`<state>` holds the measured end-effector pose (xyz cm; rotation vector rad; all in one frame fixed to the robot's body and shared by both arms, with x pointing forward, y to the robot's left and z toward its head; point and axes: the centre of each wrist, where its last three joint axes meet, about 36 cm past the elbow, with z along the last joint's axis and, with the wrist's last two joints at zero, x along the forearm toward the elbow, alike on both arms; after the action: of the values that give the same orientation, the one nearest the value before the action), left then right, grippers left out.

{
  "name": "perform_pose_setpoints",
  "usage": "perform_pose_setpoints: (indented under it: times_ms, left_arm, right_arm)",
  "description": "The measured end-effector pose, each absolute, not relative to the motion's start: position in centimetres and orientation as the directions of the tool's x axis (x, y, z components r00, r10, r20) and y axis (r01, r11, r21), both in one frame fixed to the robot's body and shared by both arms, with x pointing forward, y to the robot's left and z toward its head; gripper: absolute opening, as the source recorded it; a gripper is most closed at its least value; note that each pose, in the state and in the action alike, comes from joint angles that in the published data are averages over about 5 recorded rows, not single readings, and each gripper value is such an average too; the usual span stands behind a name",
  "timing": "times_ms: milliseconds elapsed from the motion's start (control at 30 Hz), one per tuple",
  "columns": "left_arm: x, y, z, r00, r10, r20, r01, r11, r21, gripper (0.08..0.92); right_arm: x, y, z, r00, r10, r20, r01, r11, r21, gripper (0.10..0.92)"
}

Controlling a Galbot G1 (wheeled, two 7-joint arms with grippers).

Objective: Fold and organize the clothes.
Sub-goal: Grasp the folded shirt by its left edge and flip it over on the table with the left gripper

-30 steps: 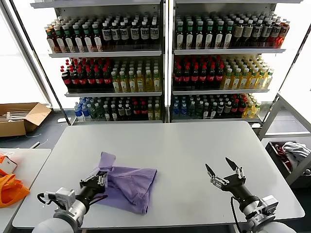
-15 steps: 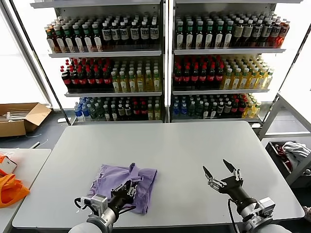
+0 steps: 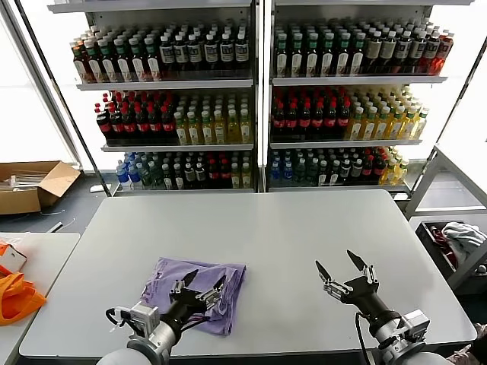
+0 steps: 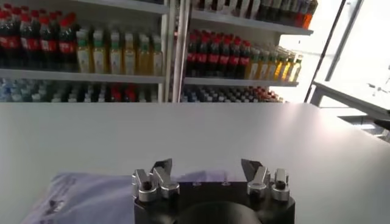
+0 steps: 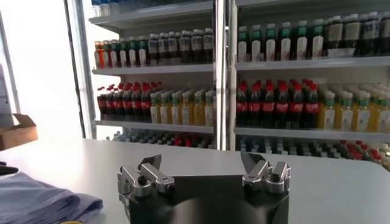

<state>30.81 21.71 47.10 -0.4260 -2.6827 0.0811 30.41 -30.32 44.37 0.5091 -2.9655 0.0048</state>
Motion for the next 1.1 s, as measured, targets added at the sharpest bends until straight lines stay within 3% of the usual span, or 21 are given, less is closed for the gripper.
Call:
perform_pose_setpoints:
  times_ms: [200,533,900,1100]
  left_arm:
    - [32.3,26.1,46.1,-0.883,0.217,0.415,0.214,0.975,-0.054,0.821]
    - [34.7,30.5,42.6,-0.871,0.127,0.474,0.125,0.991,-0.037,0.823]
    - [35.1,31.2,39.9,-0.835,0.130,0.534,0.089,0.991,-0.102,0.820]
    - [34.9,31.0,39.3,-0.826,0.154,0.542,0.087,0.985,-0.146,0.699]
  right_arm:
    - [30.6,-30.4,44.1,-0.933,-0.334,0.134,-0.335,0.942,0.020,0.823]
    - [30.8,-30.6,44.2,-0.932,-0.337,0.136,-0.338,0.941,0.013,0.823]
    - [31.1,-30.2,44.4,-0.931,-0.341,0.129,-0.342,0.940,0.016,0.823]
    - [31.0,-30.0,44.5,-0.930,-0.344,0.127,-0.344,0.939,0.018,0.823]
